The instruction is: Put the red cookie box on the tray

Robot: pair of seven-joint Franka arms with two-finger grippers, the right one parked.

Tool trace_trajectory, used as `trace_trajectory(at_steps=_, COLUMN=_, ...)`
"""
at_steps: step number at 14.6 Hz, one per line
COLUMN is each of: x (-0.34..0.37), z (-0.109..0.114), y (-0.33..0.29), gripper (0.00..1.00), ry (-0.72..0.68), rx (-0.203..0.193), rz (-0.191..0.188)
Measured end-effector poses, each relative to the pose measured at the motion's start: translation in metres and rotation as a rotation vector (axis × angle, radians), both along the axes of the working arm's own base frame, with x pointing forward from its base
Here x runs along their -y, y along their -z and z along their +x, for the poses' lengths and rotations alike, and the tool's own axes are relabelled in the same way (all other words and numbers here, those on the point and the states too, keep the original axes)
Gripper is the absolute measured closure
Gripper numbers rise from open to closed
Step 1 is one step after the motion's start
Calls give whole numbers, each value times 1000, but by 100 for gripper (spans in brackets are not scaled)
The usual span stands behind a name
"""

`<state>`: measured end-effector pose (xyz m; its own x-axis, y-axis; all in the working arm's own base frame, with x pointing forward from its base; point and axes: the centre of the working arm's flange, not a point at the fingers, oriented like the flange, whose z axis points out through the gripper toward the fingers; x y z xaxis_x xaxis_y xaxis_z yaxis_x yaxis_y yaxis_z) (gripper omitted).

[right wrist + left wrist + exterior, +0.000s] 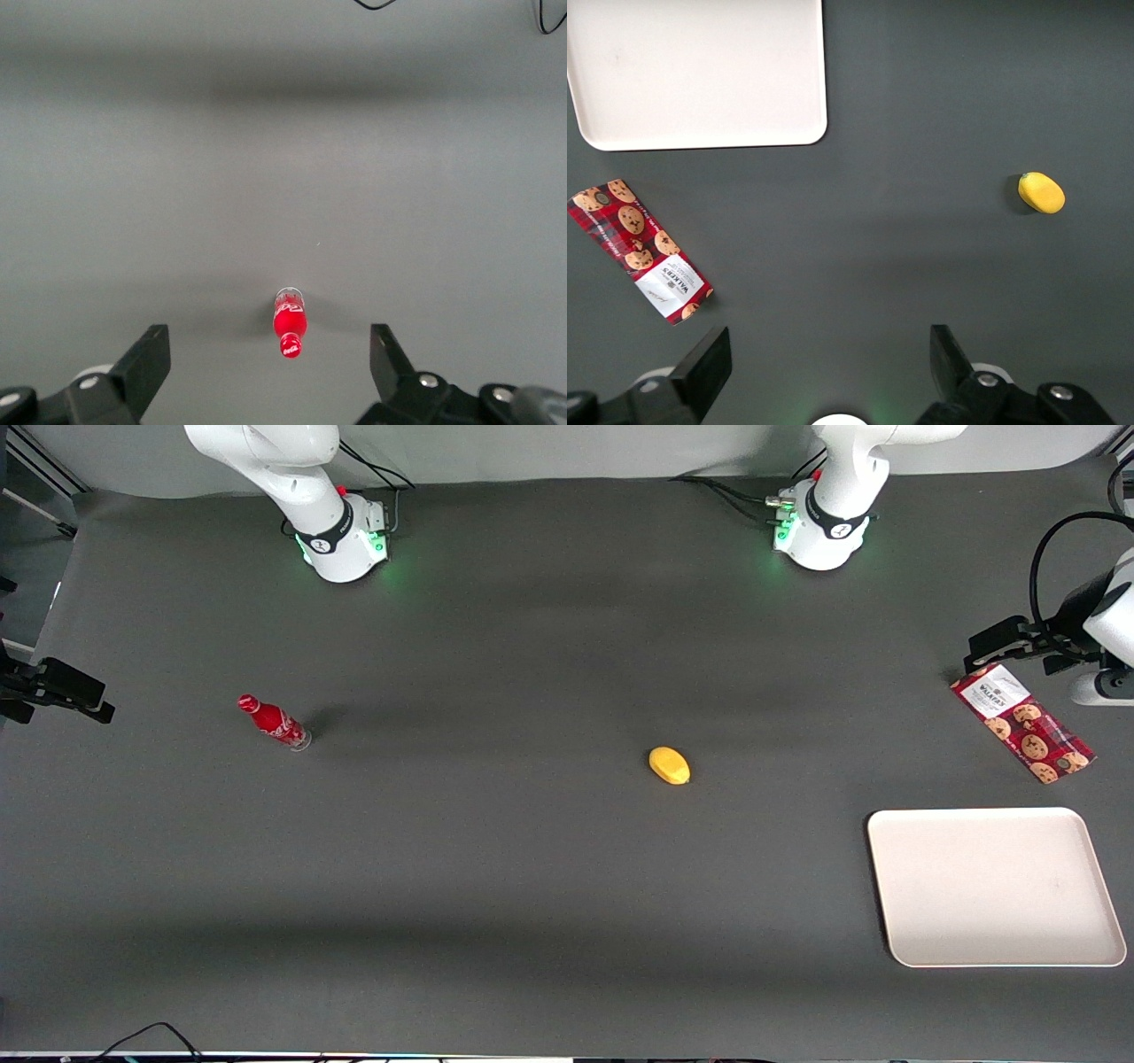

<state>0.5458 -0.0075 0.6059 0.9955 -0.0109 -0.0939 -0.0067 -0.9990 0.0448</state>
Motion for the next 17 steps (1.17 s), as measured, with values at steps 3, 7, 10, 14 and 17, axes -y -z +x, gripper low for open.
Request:
trace_trajectory(at_steps=3, x=0, z=-1, y=-1, gripper=0, ry=0, rx=-6, rz=1)
trace_trajectory(at_steps=7, x=-5, z=-3, y=-6, gripper=0, ry=-17, rx=-10, rz=5)
trace_trajectory(at_steps=10, x=-45, z=-6, y=-12, gripper=0, ry=-92, rx=-12, rz=47)
trace_trajectory(at_steps=14, x=-142, z=1, y=-13, gripper=0, ry=-223, rx=-10, rz=148)
trace_trajectory(at_steps=17, x=-205, z=25, y=33, gripper=0, ry=-261, rx=-59, rz=195)
